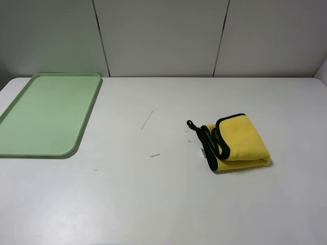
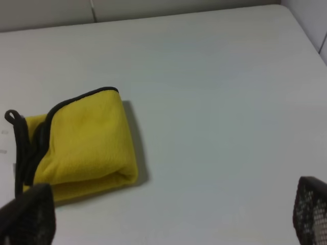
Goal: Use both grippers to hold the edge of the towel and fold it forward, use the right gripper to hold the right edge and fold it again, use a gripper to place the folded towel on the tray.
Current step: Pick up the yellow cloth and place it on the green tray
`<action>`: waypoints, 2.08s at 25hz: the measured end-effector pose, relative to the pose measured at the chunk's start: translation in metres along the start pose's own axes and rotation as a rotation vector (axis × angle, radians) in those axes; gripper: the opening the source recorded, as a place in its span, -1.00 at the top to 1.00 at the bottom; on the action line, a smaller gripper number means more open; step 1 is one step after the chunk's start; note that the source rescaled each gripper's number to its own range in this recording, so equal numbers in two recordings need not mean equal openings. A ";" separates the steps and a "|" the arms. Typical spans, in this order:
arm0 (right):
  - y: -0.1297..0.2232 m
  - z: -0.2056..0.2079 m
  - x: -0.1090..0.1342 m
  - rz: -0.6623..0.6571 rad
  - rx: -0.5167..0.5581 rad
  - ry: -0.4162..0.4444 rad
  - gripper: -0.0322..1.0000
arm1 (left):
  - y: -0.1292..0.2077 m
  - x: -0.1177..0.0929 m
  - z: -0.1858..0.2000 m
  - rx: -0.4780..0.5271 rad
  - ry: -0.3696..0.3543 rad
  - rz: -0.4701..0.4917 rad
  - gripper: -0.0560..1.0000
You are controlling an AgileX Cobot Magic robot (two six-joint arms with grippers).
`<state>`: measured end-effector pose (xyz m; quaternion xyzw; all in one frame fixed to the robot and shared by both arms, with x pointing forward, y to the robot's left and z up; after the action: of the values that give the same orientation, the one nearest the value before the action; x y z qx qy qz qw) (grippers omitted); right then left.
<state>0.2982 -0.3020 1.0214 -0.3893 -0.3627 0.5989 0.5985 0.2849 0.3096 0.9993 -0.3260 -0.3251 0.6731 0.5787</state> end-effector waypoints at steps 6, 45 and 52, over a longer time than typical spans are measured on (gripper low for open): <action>0.000 0.000 0.000 0.003 0.000 -0.001 -1.00 | 0.000 0.000 0.000 0.000 0.000 0.000 -0.93; 0.000 0.000 0.000 0.003 -0.002 -0.003 -1.00 | -0.072 -0.009 -0.023 0.276 -0.033 -0.013 -0.90; 0.000 0.000 0.000 0.003 -0.002 -0.003 -1.00 | -0.116 -0.026 -0.071 0.386 0.005 -0.041 -0.90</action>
<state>0.2984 -0.3015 1.0217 -0.3897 -0.3636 0.5999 0.5967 0.4116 0.3017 1.0542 -0.2039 -0.1952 0.7103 0.6449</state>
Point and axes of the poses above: a point on each arm's last joint axis where the gripper is mounted, z pointing back along that axis away from the gripper, x along the wrist's bending axis when the last joint is at zero, y = z × x, the point moved 7 cm from there along -z, pointing out along that axis toward the gripper, and after that the axes turned 3 degrees about z, right-handed, at the moved point
